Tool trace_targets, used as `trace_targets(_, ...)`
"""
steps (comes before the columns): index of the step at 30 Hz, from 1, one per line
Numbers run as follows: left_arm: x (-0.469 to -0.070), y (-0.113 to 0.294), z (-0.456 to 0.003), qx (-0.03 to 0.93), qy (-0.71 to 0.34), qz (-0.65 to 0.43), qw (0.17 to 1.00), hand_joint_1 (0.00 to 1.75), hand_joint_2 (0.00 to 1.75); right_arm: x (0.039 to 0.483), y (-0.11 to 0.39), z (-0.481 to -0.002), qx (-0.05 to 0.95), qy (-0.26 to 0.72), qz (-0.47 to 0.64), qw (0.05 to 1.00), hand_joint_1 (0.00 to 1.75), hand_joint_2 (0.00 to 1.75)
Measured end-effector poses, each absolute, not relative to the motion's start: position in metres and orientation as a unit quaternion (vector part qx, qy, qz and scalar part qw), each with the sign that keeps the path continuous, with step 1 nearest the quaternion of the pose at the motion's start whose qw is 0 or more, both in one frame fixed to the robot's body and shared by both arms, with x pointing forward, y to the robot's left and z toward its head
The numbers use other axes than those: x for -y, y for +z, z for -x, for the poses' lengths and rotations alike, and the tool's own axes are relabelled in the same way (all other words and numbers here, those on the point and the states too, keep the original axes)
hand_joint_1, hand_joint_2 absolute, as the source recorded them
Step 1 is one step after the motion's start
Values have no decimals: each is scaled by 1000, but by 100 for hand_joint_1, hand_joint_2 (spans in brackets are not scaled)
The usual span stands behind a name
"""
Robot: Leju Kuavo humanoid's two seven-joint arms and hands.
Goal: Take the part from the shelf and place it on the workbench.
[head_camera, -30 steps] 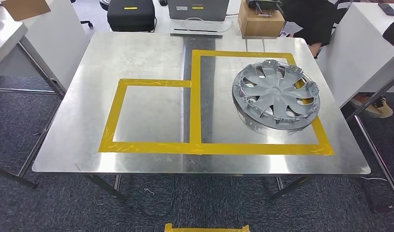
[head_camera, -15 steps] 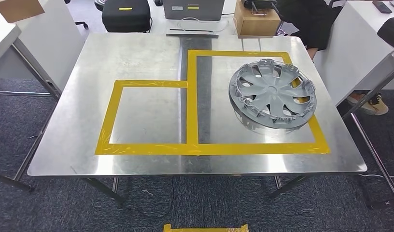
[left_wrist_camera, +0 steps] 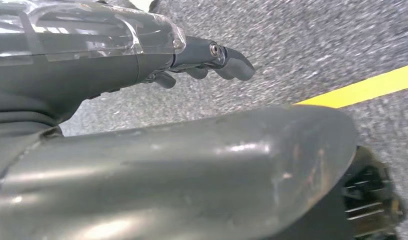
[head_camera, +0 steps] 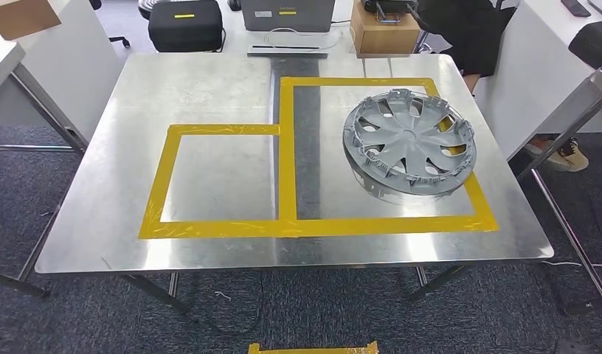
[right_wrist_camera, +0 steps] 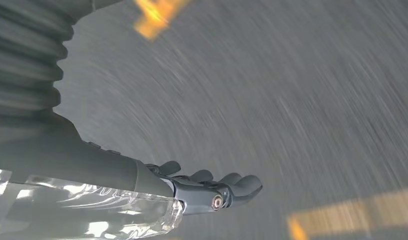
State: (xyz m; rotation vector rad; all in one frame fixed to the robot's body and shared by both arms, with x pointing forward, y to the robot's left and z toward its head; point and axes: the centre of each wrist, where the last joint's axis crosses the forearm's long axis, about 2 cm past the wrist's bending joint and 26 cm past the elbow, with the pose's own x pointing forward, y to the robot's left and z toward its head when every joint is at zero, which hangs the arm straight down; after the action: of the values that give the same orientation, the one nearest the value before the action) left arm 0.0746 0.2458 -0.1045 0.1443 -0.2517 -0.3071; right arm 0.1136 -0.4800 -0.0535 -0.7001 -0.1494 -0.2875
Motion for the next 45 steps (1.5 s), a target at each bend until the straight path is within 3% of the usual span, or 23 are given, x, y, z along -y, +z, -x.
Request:
trace_targets(5,-248,-104,-75,137,-153,-75,976,0,0,390,-89,-100,27,-80,212,974,0,0)
trace_targets(17,-253,-105,-76,138,-159,-75,975,0,0,289,-105,-83,-4,-1,69,998,0,0)
trace_targets(45,-236,-104,-75,92,-180,-43,978,0,0,294,-106,-83,-81,77,71,991,0,0)
